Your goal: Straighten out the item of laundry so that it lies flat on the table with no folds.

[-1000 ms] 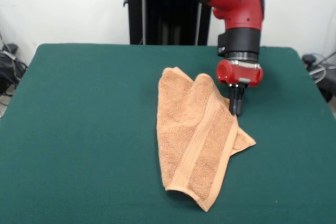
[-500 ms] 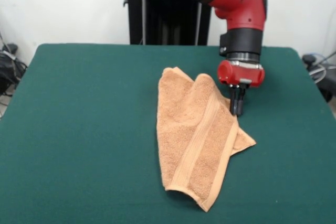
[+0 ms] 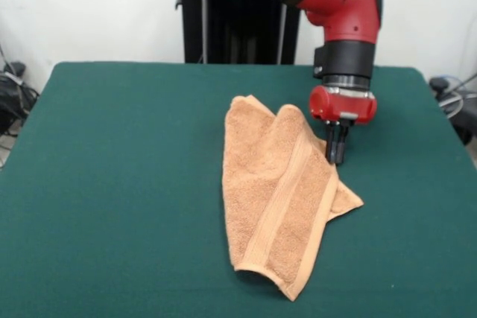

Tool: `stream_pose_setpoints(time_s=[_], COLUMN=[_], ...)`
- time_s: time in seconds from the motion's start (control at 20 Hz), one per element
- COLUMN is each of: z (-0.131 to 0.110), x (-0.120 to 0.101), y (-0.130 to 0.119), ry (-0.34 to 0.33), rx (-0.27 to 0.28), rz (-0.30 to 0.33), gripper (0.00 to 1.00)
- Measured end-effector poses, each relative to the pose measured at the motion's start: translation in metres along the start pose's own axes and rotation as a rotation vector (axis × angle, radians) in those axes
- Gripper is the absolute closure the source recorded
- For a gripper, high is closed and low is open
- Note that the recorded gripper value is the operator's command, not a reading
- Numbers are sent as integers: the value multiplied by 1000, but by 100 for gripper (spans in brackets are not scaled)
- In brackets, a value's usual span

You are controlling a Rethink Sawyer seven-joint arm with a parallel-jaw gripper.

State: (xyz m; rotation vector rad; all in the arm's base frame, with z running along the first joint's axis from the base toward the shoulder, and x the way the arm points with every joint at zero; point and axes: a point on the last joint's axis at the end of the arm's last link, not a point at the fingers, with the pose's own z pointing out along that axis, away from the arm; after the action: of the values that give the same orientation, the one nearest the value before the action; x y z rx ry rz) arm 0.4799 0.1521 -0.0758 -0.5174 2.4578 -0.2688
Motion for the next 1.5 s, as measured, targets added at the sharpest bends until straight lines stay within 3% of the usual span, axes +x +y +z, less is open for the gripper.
stream_pose_setpoints(time_s=[1.1,1.5], z=[-6,-5], x=[-14,-18], y=[0,-3], ry=[79,100], rx=[-16,-44], rz=[32,55], gripper=[100,100])
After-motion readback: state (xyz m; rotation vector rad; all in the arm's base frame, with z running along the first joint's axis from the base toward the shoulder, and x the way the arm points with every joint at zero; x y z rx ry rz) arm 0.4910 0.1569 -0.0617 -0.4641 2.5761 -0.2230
